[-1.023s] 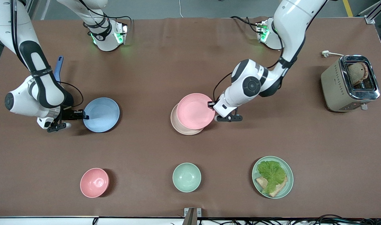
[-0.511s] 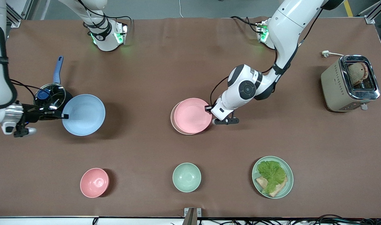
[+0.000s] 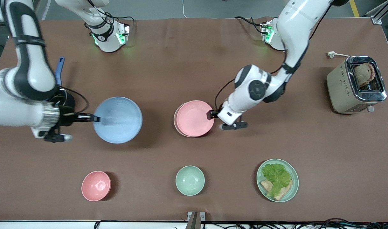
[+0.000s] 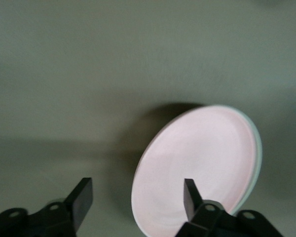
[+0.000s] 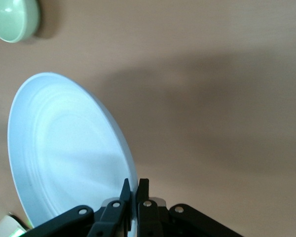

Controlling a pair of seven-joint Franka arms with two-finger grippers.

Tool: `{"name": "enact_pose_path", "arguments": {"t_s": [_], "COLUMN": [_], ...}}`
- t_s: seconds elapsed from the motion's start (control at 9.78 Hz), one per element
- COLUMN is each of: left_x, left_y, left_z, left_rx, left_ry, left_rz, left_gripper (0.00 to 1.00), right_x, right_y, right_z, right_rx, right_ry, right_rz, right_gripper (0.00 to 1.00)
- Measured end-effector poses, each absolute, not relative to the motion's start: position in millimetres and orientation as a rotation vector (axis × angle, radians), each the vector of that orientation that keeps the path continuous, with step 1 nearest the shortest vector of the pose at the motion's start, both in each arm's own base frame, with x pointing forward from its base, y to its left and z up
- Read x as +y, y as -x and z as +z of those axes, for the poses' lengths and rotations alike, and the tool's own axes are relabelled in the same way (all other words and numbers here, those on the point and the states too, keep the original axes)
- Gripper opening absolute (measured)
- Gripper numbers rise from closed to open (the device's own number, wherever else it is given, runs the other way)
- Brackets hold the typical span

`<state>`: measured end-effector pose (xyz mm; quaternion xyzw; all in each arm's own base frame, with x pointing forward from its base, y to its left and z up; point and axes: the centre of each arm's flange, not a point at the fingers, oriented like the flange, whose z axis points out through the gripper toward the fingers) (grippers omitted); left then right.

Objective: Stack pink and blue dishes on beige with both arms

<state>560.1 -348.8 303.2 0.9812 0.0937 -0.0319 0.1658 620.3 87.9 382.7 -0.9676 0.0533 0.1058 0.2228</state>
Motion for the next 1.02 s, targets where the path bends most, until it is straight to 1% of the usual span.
{"name": "enact_pose_path", "arguments": {"t_s": [0.1, 0.31, 0.41, 0.61, 0.72, 0.92, 1.02], "left_x": [-309.0, -220.9, -178.9, -117.8, -107.8, -103.8, -96.1], "left_y": [-584.0, -609.0, -615.1, -618.7, -618.7, -608.7, -595.9], "left_z": [360.1, 458.5, 497.2, 549.8, 564.5, 601.6, 625.8], "left_rx": [0.316, 0.36, 0.319, 0.235, 0.164, 0.022, -0.047], "left_ry": [-2.804, -2.833, -2.866, -3.033, -3.089, -3.124, -3.142], "left_rz": [-0.111, -0.139, -0.161, -0.159, -0.12, -0.009, 0.033], "left_gripper": [1.0, 1.0, 1.0, 1.0, 1.0, 1.0, 1.0], "right_x": [127.7, 206.9, 249.3, 315.1, 334.4, 353.4, 354.1], "right_y": [-616.1, -596.7, -580.9, -549.0, -535.2, -517.7, -514.2], "right_z": [375.1, 353.0, 342.5, 321.0, 305.9, 275.7, 264.3], "right_rx": [0.179, 0.255, 0.277, 0.32, 0.335, 0.344, 0.353], "right_ry": [2.652, 2.619, 2.622, 2.611, 2.606, 2.631, 2.643], "right_rz": [0.273, 0.233, 0.224, 0.204, 0.177, 0.142, 0.131], "right_gripper": [0.06, 0.06, 0.06, 0.06, 0.06, 0.06, 0.06]}}
